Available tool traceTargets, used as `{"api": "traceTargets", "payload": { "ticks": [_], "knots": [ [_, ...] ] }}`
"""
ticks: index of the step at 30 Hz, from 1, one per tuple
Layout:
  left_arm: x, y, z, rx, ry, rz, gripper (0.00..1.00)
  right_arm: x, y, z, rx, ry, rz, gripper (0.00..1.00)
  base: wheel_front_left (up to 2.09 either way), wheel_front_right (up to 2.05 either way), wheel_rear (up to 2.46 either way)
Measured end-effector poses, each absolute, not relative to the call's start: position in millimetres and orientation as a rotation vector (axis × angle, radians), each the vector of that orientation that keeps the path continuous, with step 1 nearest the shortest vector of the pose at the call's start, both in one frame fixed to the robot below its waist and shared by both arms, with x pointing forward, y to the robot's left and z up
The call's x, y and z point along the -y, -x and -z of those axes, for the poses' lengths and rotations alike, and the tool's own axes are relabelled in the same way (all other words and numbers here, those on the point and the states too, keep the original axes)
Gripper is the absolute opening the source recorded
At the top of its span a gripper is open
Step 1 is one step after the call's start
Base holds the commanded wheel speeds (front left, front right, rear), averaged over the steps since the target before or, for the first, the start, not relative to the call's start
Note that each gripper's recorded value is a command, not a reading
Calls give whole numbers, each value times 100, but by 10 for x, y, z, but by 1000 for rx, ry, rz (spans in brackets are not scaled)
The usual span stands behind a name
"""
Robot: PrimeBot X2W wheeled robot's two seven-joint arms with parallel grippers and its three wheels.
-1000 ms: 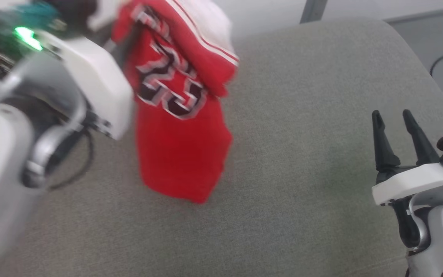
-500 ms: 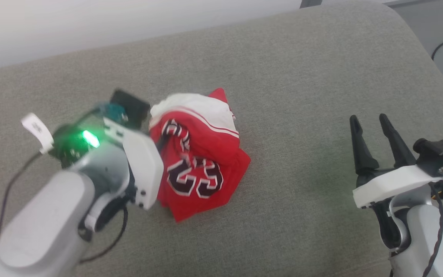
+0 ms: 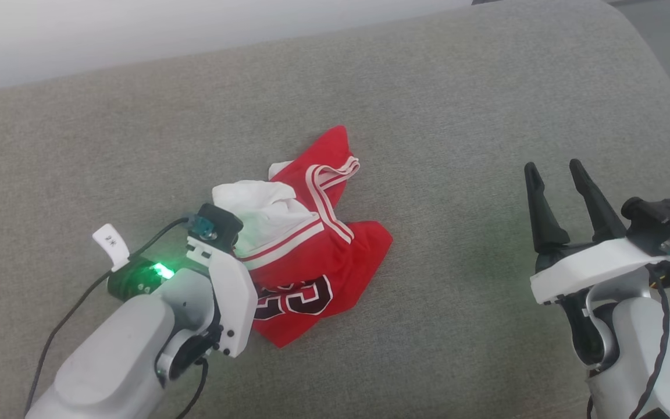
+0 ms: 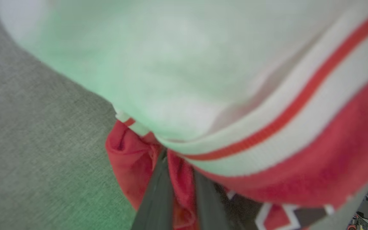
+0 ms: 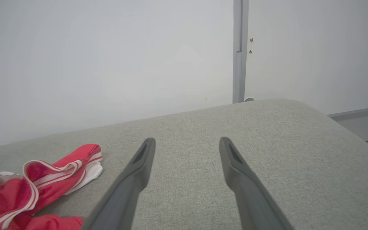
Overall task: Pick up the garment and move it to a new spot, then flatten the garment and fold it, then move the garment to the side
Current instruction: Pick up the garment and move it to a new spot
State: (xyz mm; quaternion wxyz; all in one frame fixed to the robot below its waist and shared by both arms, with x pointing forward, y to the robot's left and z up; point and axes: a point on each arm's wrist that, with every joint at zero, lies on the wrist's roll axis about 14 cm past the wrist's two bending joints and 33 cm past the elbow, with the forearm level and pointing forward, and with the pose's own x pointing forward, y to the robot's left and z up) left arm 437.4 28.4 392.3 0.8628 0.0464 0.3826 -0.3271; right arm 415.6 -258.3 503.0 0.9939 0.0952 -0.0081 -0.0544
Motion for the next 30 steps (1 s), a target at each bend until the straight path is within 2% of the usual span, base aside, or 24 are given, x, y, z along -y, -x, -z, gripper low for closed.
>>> {"api": "traceTargets", "payload": {
  "ticks": [2, 3, 5, 6, 7, 13, 17, 30],
  "knots": [
    [-285, -4385, -3877, -811, -99, 688, 0, 2564, -4181, -5029, 16, -190, 102, 100, 0, 0, 0],
    [-277, -4385, -3862, -814, -95, 689, 14, 2548, -4189, -5021, 14, -191, 98, 100, 0, 0, 0],
    [-276, -4402, -3848, -815, -82, 682, 34, 2516, -4208, -5013, 11, -192, 88, 100, 0, 0, 0],
    [-270, -4412, -3858, -809, -75, 680, 50, 2510, -4216, -5021, 13, -191, 86, 100, 0, 0, 0],
    [-269, -4422, -3871, -804, -65, 675, 100, 2503, -4222, -5028, 14, -190, 82, 100, 0, 0, 0],
    [-377, -4477, -4067, -749, -26, 648, 100, 2488, -4204, -5101, 28, -184, 68, 100, 0, 0, 0],
    [-527, -4538, -4357, -650, -6, 615, 100, 2468, -4143, -5158, 38, -184, 58, 100, 0, 0, 0],
    [-1696, -4421, -5347, -214, 94, 301, 100, 2185, -4015, -5379, 68, -188, -39, 100, 0, 0, 0]
  ]
}}
